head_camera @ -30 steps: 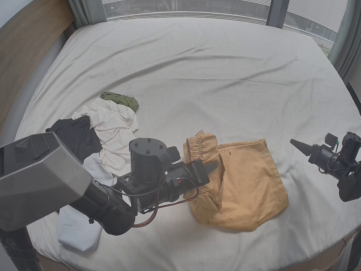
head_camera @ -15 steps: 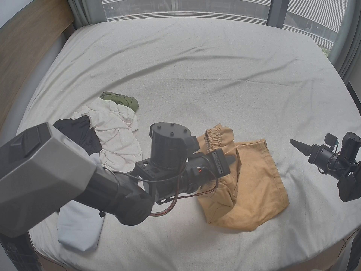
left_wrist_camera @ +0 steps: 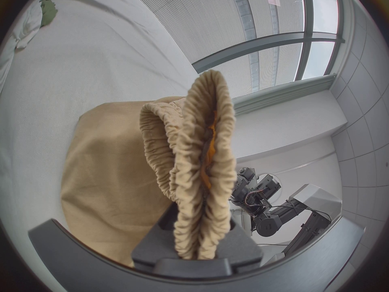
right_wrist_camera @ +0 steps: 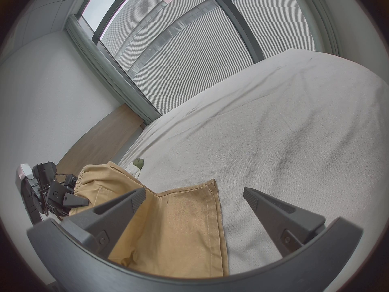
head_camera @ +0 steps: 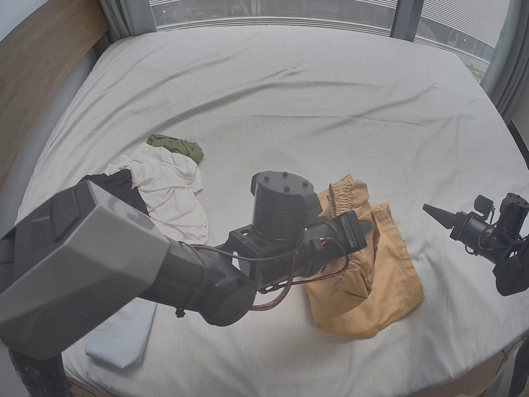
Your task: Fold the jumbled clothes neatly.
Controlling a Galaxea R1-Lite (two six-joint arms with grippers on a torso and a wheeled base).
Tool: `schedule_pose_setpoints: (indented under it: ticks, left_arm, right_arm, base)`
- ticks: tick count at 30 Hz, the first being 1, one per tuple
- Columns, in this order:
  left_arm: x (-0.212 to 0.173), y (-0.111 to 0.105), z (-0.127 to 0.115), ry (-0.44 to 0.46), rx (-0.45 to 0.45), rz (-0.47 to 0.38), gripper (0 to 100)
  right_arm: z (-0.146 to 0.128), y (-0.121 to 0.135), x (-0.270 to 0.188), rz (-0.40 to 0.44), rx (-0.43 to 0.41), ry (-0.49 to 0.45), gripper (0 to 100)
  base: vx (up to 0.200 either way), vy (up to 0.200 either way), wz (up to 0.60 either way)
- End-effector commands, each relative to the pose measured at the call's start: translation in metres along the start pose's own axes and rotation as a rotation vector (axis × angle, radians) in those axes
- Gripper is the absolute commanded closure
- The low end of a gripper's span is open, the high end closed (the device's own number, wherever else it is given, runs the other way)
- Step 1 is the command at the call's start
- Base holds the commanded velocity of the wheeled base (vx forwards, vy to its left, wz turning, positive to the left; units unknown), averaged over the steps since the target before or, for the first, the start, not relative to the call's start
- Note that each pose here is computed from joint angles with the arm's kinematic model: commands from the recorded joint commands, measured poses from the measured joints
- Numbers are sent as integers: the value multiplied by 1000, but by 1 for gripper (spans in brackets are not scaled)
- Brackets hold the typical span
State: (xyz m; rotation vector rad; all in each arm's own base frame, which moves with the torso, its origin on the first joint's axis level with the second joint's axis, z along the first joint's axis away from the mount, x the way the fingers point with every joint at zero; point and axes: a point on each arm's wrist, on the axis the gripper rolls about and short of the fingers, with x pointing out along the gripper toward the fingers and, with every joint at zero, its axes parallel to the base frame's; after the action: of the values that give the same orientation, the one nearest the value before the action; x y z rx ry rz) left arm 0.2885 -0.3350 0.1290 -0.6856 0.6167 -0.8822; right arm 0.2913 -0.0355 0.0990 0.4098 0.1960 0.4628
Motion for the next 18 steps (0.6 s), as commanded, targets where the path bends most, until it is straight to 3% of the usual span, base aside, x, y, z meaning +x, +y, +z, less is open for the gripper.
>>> schedule_pose_setpoints:
  ticks: [1, 13, 18]
  left_arm:
    - [15, 0, -4, 5, -10, -12, 100]
    - [41, -7, -12, 57, -16, -3, 100]
    - [51, 1, -22, 72, -18, 8, 100]
  right_arm:
    - [0, 1, 1, 4, 0, 2, 0]
    - [-1, 2, 2, 7, -2, 2, 0]
    - [0, 2, 2, 8, -2, 1, 0]
  base:
    - [0, 0, 0]
    - [0, 0, 0]
    - [0, 0, 0]
